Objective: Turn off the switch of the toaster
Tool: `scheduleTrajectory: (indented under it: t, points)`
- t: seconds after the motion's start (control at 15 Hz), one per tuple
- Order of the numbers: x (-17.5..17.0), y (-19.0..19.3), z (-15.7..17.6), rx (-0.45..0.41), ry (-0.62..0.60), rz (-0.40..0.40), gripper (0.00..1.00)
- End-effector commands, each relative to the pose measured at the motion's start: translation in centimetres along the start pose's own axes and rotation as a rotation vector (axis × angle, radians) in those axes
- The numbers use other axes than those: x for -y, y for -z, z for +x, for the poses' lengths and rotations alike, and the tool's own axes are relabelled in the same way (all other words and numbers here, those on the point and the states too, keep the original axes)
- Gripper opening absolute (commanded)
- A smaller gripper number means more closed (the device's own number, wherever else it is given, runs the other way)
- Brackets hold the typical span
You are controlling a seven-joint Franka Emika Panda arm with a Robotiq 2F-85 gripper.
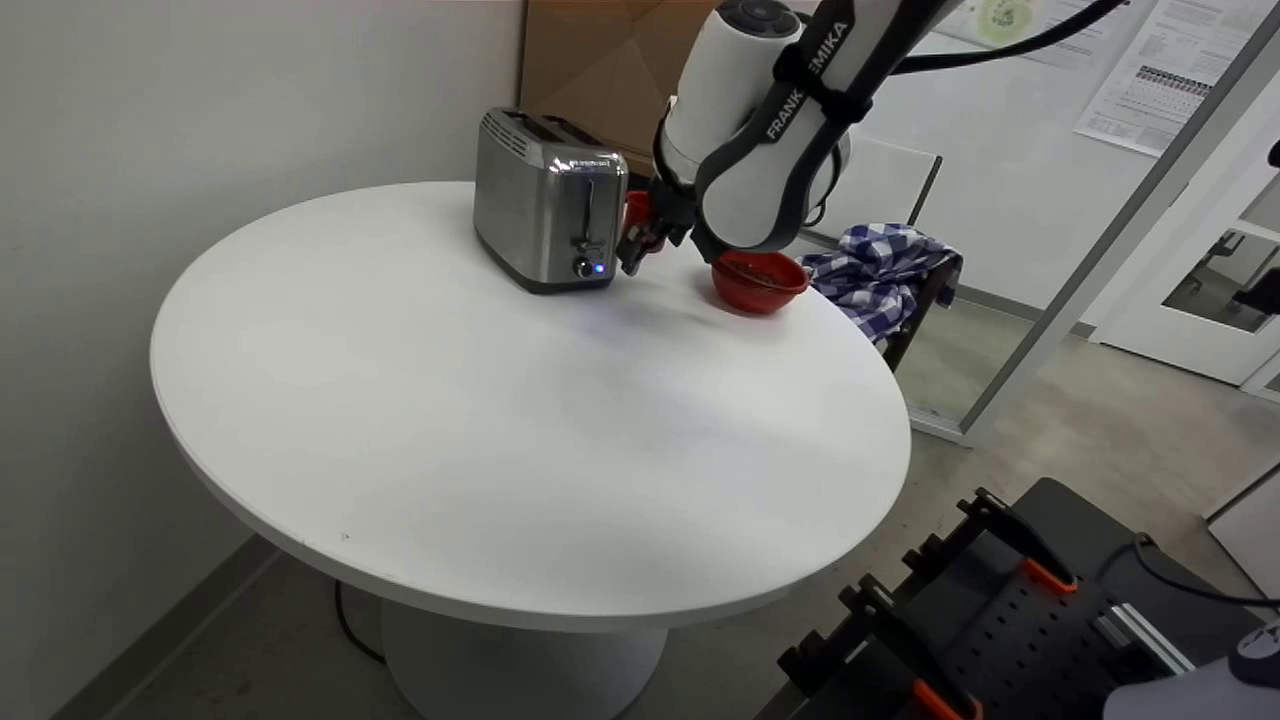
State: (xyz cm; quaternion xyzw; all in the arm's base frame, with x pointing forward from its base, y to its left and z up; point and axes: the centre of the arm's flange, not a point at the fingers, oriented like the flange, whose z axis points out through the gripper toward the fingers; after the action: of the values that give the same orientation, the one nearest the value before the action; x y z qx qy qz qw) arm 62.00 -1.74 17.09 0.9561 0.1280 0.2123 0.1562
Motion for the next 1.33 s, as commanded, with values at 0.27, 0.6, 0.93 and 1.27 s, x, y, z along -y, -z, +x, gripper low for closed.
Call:
scheduleTrajectory:
  t: [0.27,0.6,0.93,1.27]
  points:
    - [0.9,-1.6,-0.7,-0.043,-0.009,-0.022,1.0]
    - [1.3,-2.1,-0.8,-0.077,-0.021,-0.028,1.0]
    - [1.7,-2.5,-0.7,-0.096,-0.019,-0.028,1.0]
    - [1.8,-2.6,-0.7,-0.134,-0.004,-0.037,1.0]
